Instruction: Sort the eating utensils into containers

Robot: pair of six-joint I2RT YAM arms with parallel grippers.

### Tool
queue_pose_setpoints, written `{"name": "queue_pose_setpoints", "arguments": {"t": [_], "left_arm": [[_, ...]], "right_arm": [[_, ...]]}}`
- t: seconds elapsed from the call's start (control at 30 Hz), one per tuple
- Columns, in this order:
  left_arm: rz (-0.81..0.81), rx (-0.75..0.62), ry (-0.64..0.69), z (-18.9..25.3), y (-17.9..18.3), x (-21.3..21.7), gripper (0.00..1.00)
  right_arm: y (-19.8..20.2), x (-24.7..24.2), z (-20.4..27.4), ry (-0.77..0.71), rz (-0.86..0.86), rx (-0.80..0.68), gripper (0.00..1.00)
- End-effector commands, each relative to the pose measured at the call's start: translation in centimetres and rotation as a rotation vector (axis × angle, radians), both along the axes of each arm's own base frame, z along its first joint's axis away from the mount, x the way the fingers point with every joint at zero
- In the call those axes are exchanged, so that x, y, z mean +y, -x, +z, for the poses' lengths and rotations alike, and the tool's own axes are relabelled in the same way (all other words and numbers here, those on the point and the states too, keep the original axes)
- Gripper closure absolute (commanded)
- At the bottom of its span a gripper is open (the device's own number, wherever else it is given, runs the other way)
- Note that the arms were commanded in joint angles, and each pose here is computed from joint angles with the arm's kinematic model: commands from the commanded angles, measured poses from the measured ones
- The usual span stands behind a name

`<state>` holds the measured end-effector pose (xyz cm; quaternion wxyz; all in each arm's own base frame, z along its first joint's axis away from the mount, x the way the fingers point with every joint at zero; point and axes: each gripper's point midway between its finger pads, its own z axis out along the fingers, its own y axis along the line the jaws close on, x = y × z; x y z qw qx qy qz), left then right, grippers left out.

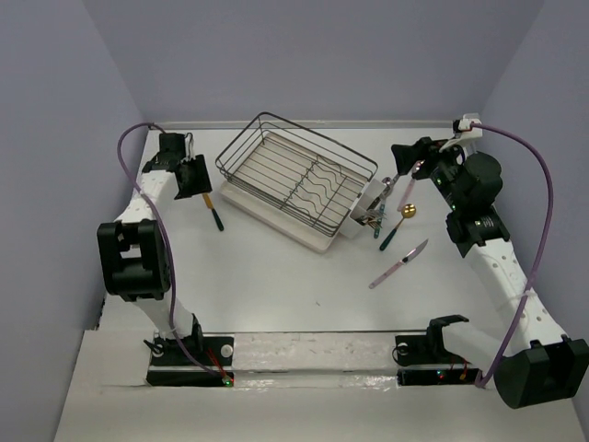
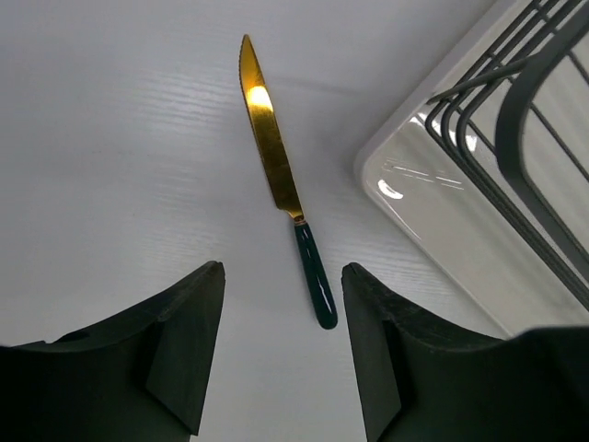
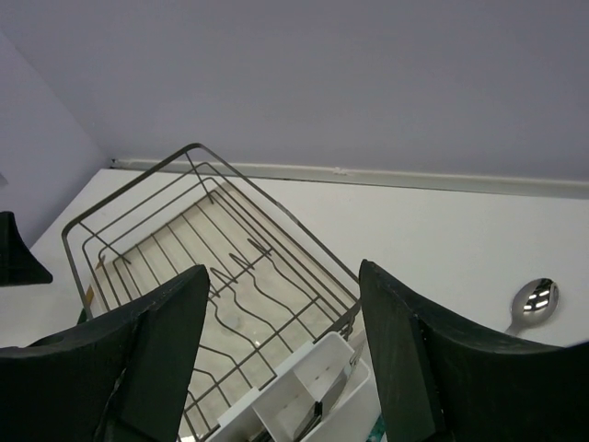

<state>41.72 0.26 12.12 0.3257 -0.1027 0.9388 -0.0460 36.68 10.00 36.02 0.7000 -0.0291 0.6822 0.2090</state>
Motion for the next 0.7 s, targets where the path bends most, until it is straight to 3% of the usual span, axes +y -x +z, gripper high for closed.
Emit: {"name": "queue_pose_setpoints", "arguments": {"t": [0.0, 0.33, 0.43, 0.53, 0.67], "left_arm": [[0.035, 0.091, -0.101, -2.3, 0.8, 1.0, 0.35], [0.013, 0.174, -0.107, -7.4, 0.6, -1.3, 0.29], [0.030, 0.206, -0.123, -8.4, 0.9, -0.8, 0.31], [0.051, 0.244, -0.160, -9.5, 1.5, -0.1, 0.41], [0.055, 0.280, -0.155, -10.5, 3.0, 0.0, 0.43]], "right_arm": [[0.4, -0.3, 1.4, 0.003, -0.017, -0.037, 0.28], [0.3, -0.4, 1.1, 0.003, -0.025, -0.021, 0.29], [0.4, -0.6, 1.1, 0.003, -0.034, -0.020, 0.29], [0.4, -0.7, 1.0, 0.001, -0.044, -0.017, 0.29], [0.4, -0.9, 0.9, 0.002, -0.051, -0.016, 0.29]]}}
